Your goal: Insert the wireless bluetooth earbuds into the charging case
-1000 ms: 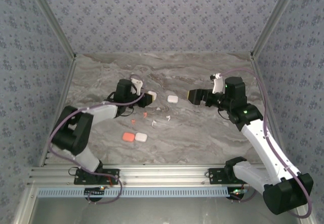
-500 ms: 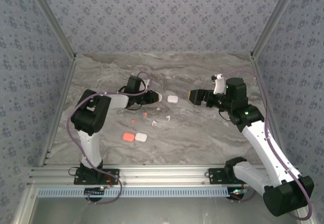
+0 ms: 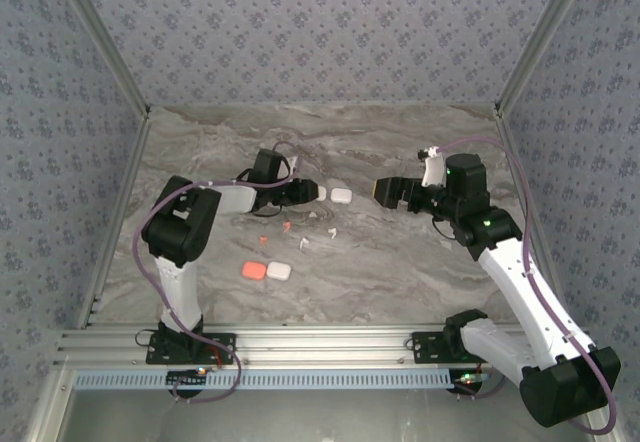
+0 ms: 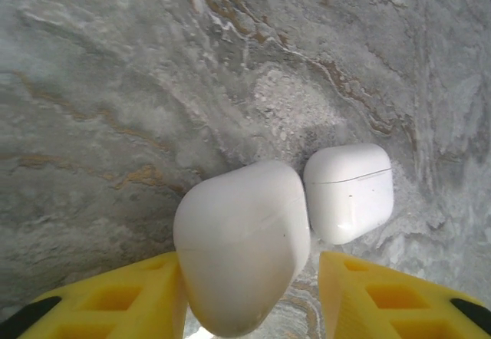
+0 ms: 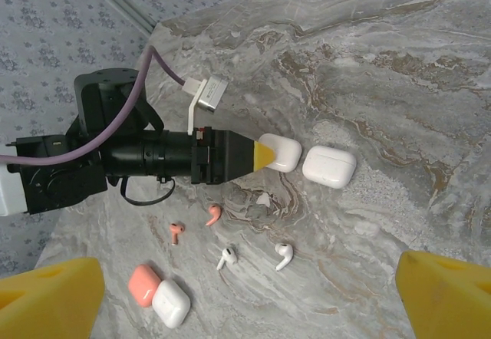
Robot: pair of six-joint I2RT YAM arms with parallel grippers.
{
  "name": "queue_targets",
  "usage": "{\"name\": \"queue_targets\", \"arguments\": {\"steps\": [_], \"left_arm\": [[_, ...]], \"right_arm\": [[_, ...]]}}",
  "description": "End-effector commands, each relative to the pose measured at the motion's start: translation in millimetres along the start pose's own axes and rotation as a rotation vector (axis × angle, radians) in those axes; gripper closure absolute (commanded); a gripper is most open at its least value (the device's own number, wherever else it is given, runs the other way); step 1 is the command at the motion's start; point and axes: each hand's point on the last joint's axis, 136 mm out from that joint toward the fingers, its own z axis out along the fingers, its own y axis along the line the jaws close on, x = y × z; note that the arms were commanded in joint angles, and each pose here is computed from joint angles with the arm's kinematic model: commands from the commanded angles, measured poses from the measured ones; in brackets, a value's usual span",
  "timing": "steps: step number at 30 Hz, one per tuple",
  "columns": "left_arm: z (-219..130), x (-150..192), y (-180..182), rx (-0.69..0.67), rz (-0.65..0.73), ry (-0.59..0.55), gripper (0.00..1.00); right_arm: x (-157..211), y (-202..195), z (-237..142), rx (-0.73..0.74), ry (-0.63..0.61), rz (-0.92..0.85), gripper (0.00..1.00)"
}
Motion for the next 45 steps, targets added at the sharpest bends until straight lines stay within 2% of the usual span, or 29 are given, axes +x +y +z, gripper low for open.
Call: {"name": "queue_targets", "arguments": {"steps": [1, 7, 14, 20, 27, 29, 35, 45], "left_arm": [[-22, -14, 3, -0.066, 0.027, -0.055, 0.51], [-60, -27, -15, -0.083, 0.09, -0.144, 0.45], [-113, -37, -25, -0.1, 0.089, -0.261, 0.42], [-171, -41, -4, -0.186, -0.019, -0.434, 0.35], [-221, -22, 26, -0.289, -0.112, -0.528, 0.23], [-229, -15, 34, -0.307, -0.138, -0.533, 0.18], [-248, -1, 48, -0.307, -0.203, -0.572, 0.09], [-254, 0, 52, -0.297, -0.226, -0.573, 0.07]], "right_arm": [[-2, 6, -6, -0.01, -0.001, -0.038, 0.0], [14, 19, 1, -0.022, 0.048, -0.136, 0.0], [72, 41, 36, 0.023, 0.238, -0.358, 0.01], [126, 62, 80, 0.042, 0.444, -0.49, 0.04], [188, 90, 127, 0.023, 0.639, -0.721, 0.06], [193, 107, 140, 0.003, 0.661, -0.779, 0.07], [232, 121, 167, -0.006, 0.783, -0.913, 0.09], [264, 107, 191, 0.058, 0.898, -0.999, 0.14]]}}
